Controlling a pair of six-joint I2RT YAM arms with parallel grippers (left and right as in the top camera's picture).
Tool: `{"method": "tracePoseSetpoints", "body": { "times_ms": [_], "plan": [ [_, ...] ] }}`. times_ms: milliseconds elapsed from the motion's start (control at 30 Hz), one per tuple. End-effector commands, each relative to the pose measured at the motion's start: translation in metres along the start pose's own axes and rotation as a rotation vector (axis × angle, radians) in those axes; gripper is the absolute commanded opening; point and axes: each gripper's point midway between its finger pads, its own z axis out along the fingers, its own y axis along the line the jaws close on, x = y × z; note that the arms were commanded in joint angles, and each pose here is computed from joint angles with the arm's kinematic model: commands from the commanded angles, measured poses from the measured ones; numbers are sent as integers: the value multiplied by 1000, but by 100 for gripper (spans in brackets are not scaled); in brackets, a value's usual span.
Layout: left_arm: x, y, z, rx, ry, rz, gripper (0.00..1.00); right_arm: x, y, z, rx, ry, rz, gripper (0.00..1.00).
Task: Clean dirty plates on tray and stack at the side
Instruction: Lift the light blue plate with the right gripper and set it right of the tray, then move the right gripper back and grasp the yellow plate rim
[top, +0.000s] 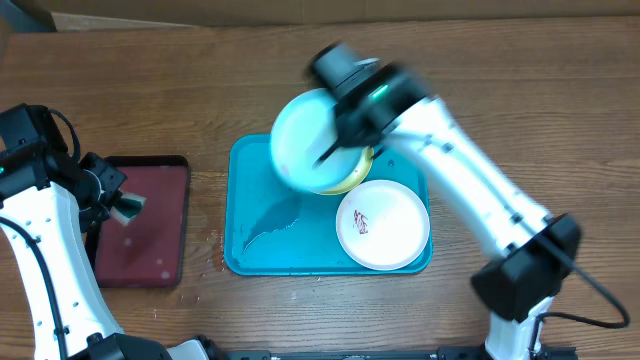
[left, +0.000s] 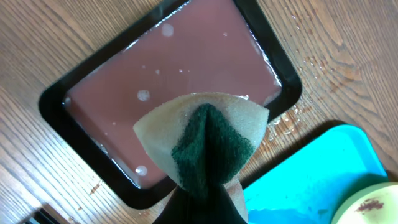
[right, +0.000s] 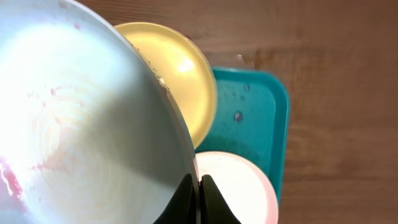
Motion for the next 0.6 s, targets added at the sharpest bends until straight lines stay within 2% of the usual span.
{"method": "tracePoseSetpoints", "body": {
  "times_ms": [0,133,367,567],
  "plan": [
    [0,-2,2,21,12,-8,4,-12,-39,-20,-354,131,120,4],
    [-1,-2,2,23,10,-8,4,-16,-114,-9,-400,169,231,4],
    [0,-5,2,40,15,-8,4,19,-254,38,-207,232,522,4],
    [-2,-6,2,44,9,-8,4,56,-308,84,-163,250,683,4]
  ]
}}
